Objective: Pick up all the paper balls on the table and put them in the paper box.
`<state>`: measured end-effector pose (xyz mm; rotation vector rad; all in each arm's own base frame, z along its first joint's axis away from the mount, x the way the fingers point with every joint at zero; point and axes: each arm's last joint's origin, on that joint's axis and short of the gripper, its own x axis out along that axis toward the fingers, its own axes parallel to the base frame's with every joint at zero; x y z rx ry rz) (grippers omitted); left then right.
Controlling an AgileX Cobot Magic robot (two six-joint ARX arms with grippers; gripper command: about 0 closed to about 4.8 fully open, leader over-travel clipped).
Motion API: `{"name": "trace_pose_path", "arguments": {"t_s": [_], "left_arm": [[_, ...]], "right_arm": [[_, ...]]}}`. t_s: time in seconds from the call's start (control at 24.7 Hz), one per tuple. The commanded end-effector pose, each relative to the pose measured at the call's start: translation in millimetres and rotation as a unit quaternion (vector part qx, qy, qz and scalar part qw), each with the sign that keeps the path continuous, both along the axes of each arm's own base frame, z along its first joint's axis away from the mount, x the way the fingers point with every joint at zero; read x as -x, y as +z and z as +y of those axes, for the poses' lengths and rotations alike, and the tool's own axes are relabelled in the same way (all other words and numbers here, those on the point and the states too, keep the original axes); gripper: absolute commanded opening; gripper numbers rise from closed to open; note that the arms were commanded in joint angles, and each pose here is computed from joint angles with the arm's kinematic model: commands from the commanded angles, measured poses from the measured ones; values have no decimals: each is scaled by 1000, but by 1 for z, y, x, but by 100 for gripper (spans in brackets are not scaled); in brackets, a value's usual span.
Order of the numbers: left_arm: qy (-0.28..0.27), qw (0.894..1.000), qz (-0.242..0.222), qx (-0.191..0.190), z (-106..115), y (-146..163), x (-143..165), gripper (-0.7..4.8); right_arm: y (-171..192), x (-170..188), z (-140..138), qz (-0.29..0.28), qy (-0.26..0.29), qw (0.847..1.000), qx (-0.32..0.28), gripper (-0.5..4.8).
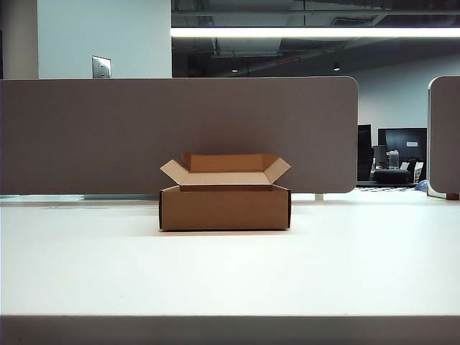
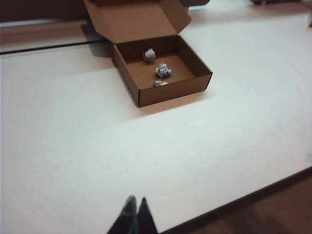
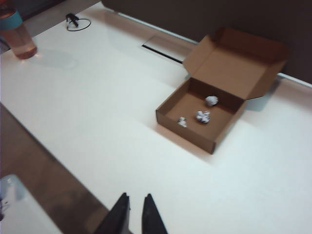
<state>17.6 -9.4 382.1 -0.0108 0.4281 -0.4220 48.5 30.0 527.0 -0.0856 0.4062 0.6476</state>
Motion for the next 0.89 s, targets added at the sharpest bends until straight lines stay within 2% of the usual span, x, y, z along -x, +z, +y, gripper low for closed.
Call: {"name": "trace_pose_path", "arguments": {"t_s": [0.04, 0.16, 0.28, 0.41, 0.57, 0.69, 0.89], "left_arm": [[-1, 1000, -23, 10, -4, 2, -10, -3], [38, 998, -42, 9, -4, 1, -18, -4], [80, 995, -63, 5, -3, -3, -25, -4], [79, 992, -96, 18, -7, -16, -34, -4], [64, 991, -115, 31, -11, -37, -43, -4], [61, 987, -142, 42, -15, -64, -53, -4], [44, 982, -173, 55, -19, -90, -64, -4]], "right_arm": [[-7, 21, -14, -26, -54, 998, 13, 49], [-19, 43, -27, -46, -93, 994, 19, 49], [-34, 56, -35, -51, -108, 993, 21, 49], [-53, 57, -36, -81, -117, 990, 6, 49], [-81, 49, -32, -113, -117, 987, -13, 49], [-132, 29, -22, -133, -119, 984, -24, 49], [-190, 6, -11, -162, -118, 979, -34, 48]]}}
